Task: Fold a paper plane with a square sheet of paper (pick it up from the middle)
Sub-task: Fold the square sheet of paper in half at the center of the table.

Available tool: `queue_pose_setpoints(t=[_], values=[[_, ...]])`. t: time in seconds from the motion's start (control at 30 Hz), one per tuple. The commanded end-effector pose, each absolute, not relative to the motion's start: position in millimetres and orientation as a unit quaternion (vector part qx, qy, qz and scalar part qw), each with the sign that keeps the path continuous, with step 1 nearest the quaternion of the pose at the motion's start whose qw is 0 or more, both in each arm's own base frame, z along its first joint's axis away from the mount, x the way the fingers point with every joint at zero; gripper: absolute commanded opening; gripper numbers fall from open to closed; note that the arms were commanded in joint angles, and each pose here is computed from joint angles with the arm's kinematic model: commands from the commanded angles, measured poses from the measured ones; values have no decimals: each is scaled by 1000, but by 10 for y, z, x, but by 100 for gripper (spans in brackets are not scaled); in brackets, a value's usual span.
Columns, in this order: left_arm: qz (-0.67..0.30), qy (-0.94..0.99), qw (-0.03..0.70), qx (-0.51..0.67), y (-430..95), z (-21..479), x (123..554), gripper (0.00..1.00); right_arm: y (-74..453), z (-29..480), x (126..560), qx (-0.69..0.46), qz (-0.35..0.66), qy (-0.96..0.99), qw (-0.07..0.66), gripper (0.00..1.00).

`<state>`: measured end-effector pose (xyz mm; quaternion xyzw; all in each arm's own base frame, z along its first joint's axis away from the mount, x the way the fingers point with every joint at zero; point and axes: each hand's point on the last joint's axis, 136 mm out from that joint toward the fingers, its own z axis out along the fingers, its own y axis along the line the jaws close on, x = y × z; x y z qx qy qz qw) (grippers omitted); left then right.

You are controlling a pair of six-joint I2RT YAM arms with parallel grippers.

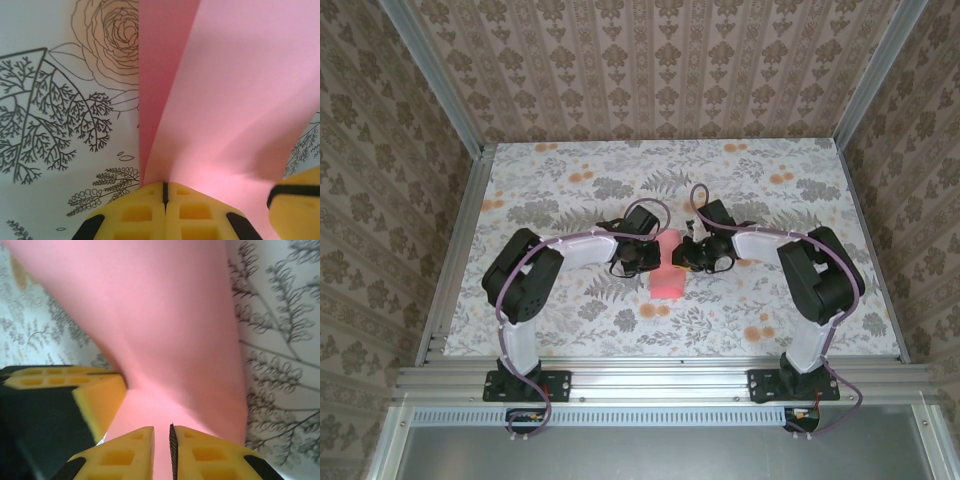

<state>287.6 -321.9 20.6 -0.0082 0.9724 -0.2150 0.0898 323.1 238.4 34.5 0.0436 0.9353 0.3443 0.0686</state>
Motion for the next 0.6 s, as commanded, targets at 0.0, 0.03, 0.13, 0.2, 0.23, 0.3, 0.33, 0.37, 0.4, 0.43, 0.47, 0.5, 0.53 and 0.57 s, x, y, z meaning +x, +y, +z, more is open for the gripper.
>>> queue_pose_setpoints(t=[0.0,0.03,0.13,0.2,0.23,0.3,0.33,0.37,0.4,0.43,0.47,0.5,0.53,0.57], values=[[-176,982,66,0,-3119,-21,2766,2,2435,381,3057,36,374,926,42,19],[-176,982,66,0,-3119,-19,2769,2,2420,335,3033,40,371,927,38,19],[-177,982,66,1,-3125,-15,2764,2,2315,135,2941,55,342,938,26,18],[-177,982,66,1,-3129,-14,2765,2,2251,26,2899,59,324,944,21,18],[-177,982,65,2,-3128,-18,2759,2,2230,-24,2882,59,318,946,17,18],[-176,982,65,2,-3126,-19,2765,2,2194,-80,2855,55,303,951,11,17],[-176,982,65,3,-3130,-16,2762,2,2173,-81,2853,52,297,953,11,17],[-176,982,66,2,-3130,-11,2763,2,2155,-58,2862,49,291,955,14,17],[-176,982,66,2,-3129,-11,2763,2,2153,-17,2864,44,290,956,17,17],[-176,982,65,2,-3129,-15,2760,2,2160,45,2878,40,294,955,23,17],[-176,982,65,3,-3130,-15,2756,2,2180,124,2886,37,301,953,29,17],[-176,982,65,3,-3132,-15,2755,2,2197,185,2887,34,307,951,33,17],[-176,982,65,3,-3131,-16,2757,2,2226,261,2890,29,317,947,38,17],[-176,982,65,3,-3133,-15,2755,2,2261,321,2879,24,328,944,38,17]])
